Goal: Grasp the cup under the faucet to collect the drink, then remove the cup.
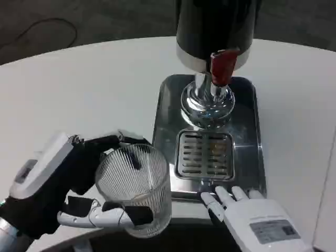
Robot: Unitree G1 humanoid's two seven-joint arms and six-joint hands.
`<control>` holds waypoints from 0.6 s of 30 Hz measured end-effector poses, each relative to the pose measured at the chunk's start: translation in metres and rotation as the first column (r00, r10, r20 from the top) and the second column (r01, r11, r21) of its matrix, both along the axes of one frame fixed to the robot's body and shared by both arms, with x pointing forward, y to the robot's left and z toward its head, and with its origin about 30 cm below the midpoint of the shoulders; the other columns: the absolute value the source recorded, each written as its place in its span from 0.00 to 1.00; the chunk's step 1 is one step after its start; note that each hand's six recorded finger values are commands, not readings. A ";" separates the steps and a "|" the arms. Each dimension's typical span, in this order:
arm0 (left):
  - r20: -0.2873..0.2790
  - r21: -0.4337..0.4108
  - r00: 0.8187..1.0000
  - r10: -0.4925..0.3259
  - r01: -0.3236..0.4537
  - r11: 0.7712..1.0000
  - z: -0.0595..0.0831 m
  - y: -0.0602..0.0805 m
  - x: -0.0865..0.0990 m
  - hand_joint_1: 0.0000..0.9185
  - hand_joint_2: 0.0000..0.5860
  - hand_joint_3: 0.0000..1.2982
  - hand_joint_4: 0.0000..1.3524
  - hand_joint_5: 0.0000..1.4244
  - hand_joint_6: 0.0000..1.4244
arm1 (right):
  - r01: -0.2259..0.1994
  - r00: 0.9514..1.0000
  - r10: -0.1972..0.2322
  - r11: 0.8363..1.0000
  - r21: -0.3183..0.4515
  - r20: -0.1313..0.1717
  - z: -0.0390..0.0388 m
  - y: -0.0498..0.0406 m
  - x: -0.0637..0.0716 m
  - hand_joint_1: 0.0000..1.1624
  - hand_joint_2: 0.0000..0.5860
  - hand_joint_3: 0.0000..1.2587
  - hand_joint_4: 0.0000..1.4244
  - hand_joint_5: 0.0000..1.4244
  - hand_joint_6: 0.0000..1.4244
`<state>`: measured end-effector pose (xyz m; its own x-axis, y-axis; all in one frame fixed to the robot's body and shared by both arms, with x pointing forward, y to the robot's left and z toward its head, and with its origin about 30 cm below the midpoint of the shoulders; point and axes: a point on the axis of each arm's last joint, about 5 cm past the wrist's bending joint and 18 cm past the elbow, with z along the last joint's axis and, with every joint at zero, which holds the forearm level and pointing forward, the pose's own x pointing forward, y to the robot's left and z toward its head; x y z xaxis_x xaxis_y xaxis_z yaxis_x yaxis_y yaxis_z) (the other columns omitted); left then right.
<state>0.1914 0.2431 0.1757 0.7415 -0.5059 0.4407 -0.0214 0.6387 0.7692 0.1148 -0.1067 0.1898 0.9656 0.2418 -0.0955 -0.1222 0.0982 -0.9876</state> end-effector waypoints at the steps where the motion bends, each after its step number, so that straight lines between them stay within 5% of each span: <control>1: -0.003 -0.001 1.000 0.001 -0.001 1.000 0.000 0.000 0.000 0.56 0.25 0.81 0.94 1.00 1.00 | 0.000 1.000 0.000 1.000 0.000 0.000 0.0000 0.0000 0.000 0.28 0.69 0.06 0.00 0.00 0.00; 18: -0.009 0.015 1.000 0.010 -0.010 1.000 -0.001 0.001 0.008 0.56 0.25 0.81 0.94 1.00 1.00 | 0.004 1.000 -0.004 1.000 0.007 0.007 0.0018 0.0006 0.003 0.28 0.69 0.06 0.00 0.00 0.00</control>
<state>0.1992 0.2437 0.1749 0.7504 -0.5050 0.4265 -0.0208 0.6269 0.7788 0.1173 -0.1061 0.1916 0.9673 0.2383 -0.0866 -0.1144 0.1054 -0.9878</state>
